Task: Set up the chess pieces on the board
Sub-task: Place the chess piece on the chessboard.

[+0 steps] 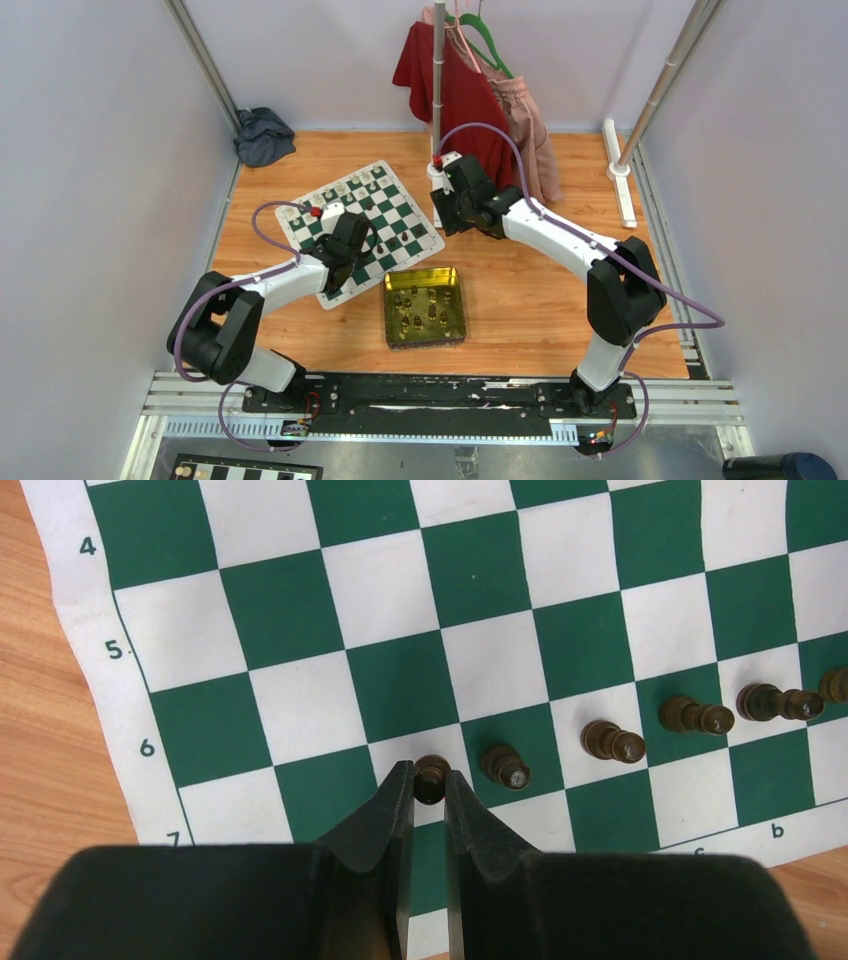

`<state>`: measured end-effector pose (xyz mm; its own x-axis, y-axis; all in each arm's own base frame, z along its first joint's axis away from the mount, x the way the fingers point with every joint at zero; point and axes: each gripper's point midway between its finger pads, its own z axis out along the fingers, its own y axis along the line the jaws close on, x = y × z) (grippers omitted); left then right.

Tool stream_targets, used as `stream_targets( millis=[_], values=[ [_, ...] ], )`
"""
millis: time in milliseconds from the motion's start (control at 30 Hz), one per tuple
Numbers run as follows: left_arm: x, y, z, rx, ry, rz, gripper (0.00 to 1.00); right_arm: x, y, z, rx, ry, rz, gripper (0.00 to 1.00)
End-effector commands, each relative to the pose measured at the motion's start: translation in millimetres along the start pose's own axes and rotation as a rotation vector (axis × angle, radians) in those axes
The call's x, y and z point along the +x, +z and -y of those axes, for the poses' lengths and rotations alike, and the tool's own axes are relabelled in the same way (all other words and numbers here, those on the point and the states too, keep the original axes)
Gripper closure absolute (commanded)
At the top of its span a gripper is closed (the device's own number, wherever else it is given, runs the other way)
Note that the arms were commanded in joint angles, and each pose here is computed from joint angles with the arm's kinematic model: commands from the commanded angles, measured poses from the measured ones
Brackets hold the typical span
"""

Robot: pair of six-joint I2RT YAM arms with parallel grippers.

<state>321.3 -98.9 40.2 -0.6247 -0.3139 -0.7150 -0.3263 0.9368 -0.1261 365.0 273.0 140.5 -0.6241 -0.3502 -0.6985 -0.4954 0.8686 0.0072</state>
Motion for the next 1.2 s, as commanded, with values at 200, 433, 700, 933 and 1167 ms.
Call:
stream_targets(
  millis=[200, 433, 700, 933, 1167],
  values=[
    [1, 1, -4, -0.035, 0.023, 0.004, 1.0, 1, -9, 8, 0.019, 0.03, 0.005, 0.48],
    [3, 1, -7, -0.047, 0.023, 0.0, 1.0, 2, -9, 8, 0.017, 0.033, 0.002, 0.48],
    [6, 2, -9, -0.059, 0.024, -0.007, 0.74, 4, -8, 8, 0.016, 0.032, -0.002, 0.48],
    [3, 1, -7, -0.055, 0.023, 0.001, 0.6, 3, -9, 7, 0.015, 0.03, 0.001, 0.48],
    [-13, -8, -7, -0.067, 0.021, 0.032, 0.59, -3, -10, 7, 0.012, 0.024, 0.013, 0.48]
  ],
)
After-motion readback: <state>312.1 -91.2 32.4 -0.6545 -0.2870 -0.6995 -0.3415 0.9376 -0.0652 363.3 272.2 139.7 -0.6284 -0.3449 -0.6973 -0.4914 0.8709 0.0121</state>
